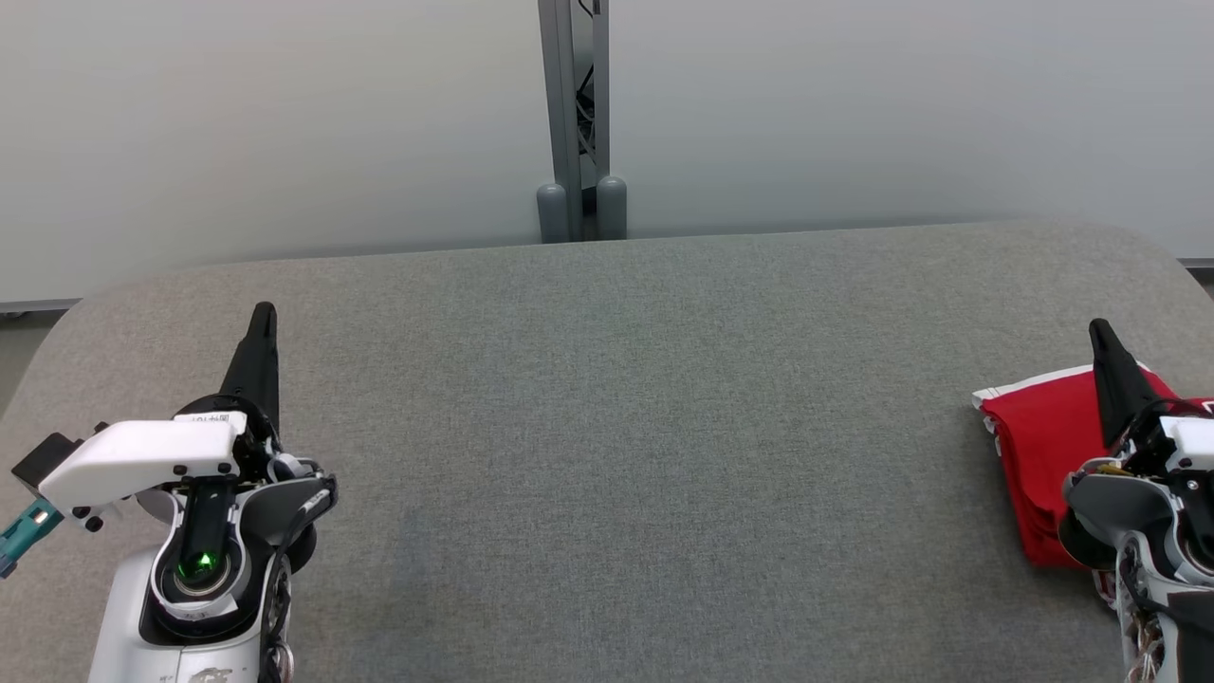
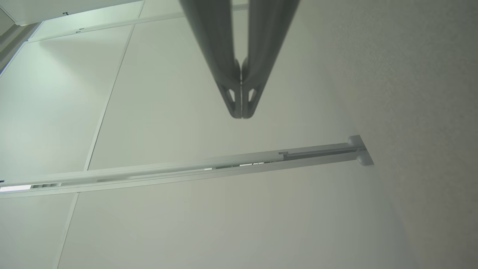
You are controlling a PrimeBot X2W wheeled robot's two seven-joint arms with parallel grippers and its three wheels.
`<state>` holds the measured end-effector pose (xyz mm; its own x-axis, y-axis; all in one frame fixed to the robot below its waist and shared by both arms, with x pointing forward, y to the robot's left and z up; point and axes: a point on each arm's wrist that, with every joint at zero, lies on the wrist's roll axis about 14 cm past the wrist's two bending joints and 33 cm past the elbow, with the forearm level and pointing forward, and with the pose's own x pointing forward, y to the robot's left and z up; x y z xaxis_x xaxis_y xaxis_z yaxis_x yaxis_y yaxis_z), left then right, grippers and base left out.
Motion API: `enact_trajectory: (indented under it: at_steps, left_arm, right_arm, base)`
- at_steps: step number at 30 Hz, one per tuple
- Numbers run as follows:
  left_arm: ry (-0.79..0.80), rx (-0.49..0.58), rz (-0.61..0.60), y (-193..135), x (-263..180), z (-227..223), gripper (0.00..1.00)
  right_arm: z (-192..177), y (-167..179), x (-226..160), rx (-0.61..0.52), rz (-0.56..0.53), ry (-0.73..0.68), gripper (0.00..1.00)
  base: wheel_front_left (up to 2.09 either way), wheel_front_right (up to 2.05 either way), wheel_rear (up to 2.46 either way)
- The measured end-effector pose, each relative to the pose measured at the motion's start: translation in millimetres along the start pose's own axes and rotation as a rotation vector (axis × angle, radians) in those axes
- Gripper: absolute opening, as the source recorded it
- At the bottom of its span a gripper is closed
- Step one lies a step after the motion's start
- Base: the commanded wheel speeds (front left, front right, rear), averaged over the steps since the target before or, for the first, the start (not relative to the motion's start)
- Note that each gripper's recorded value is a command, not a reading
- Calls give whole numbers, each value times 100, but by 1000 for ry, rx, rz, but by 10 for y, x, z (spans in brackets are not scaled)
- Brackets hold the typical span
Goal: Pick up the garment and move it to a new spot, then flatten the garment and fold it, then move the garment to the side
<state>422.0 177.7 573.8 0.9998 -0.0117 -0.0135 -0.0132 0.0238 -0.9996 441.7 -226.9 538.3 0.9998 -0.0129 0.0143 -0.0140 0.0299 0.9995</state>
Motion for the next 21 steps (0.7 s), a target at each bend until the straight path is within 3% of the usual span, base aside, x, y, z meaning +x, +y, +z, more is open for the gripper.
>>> enact_trajectory:
  at_steps: [21]
  left_arm:
    - [6, -28, -10, -38, 16, -8, 0]
  right_arm:
    - [11, 29, 22, 29, 9, -3, 0]
  base:
    - [0, 0, 0]
